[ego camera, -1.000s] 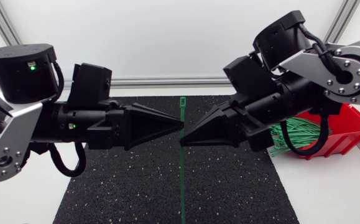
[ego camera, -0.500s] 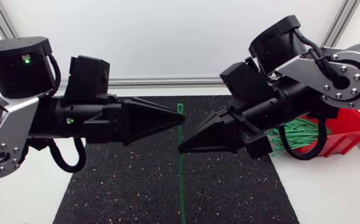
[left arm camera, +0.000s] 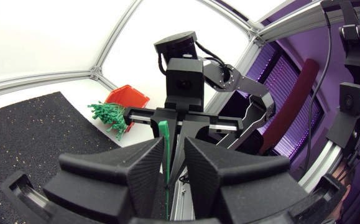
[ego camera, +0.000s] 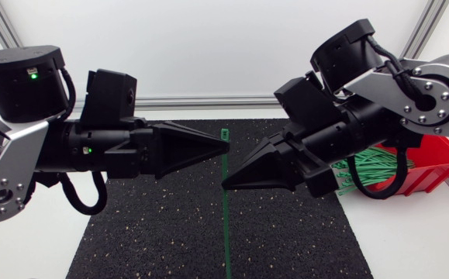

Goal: Take a green cable tie from the red box, thread the tail through the head to close it, then place it in the transparent bin on the left.

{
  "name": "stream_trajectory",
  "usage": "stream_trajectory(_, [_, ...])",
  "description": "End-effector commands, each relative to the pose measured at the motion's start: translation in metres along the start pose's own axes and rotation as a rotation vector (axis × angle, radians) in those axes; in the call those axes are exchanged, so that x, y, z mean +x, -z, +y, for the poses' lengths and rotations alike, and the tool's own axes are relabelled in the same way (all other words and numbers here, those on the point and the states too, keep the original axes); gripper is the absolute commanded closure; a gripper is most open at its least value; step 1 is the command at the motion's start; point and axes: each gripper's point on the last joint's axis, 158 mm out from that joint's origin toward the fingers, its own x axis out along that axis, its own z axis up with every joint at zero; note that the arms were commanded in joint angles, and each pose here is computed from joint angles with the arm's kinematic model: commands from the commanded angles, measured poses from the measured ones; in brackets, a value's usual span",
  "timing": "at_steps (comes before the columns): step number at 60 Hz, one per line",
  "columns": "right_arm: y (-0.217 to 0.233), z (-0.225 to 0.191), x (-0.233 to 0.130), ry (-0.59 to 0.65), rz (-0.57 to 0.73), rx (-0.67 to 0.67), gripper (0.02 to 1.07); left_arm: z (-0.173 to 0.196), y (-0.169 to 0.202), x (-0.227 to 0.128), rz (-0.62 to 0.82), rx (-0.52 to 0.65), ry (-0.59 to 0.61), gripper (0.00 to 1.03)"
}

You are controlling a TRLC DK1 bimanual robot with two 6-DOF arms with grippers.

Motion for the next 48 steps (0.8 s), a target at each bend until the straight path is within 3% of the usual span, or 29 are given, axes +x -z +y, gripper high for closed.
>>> stream_trajectory(1, [0.0020,-0.0013,-0.0029,0.013,-0.007,0.015,1.01,-0.0026,-0.0071,0.0010,-0.013,-0.002,0.008,0.80])
stream_trajectory(38, [0.0025,0.0005,-0.0017,0.009,-0.005,0.016,1.01,-0.0027,-0.0037,0.0044,-0.007,-0.001,0.006,0.81])
stream_trajectory(48, [0.0019,-0.0001,-0.0022,0.012,-0.006,0.015,1.01,-0.0002,-0.0013,0.0067,-0.001,-0.006,0.003,0.89])
